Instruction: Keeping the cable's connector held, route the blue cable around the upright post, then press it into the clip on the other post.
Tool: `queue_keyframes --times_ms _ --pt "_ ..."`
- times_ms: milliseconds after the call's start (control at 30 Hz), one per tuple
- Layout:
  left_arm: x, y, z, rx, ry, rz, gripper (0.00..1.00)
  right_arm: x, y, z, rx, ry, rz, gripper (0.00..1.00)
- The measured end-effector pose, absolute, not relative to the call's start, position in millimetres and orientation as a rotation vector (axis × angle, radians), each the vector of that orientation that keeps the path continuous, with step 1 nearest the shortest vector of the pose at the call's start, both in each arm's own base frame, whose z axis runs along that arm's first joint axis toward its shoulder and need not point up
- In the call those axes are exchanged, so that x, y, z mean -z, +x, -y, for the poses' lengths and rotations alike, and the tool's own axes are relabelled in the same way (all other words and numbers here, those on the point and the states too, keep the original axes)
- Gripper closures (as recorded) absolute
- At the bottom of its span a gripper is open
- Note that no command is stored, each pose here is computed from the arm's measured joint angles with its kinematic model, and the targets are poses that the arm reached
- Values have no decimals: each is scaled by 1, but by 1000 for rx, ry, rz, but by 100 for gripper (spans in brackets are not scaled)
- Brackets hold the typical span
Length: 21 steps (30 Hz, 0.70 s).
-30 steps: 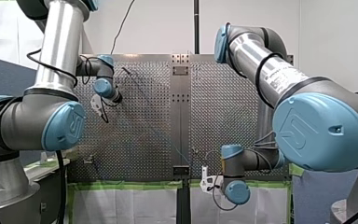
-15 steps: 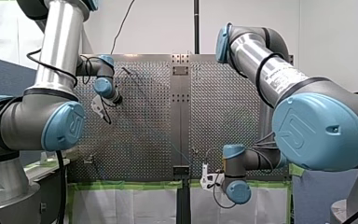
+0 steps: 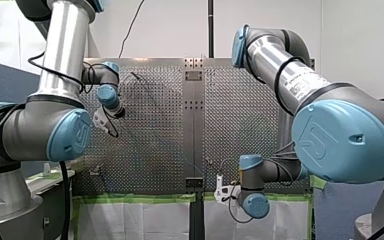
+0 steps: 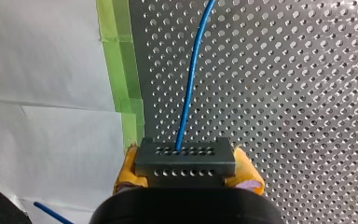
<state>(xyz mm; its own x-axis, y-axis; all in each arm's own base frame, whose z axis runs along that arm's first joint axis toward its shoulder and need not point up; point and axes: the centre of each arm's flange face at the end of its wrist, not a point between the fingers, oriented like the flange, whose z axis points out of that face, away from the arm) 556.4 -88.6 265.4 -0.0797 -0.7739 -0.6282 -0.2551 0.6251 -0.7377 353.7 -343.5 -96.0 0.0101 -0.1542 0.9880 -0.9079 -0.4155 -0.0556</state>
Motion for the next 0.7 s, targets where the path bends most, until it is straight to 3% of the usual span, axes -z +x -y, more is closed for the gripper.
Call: queue_keyframes --times_ms 400,700 --pt "-264 537 75 600 -915 -1554 2 96 354 343 -1470 1637 1102 100" --pt "-275 524 75 625 -899 -1544 2 96 356 343 -1481 1645 1096 100"
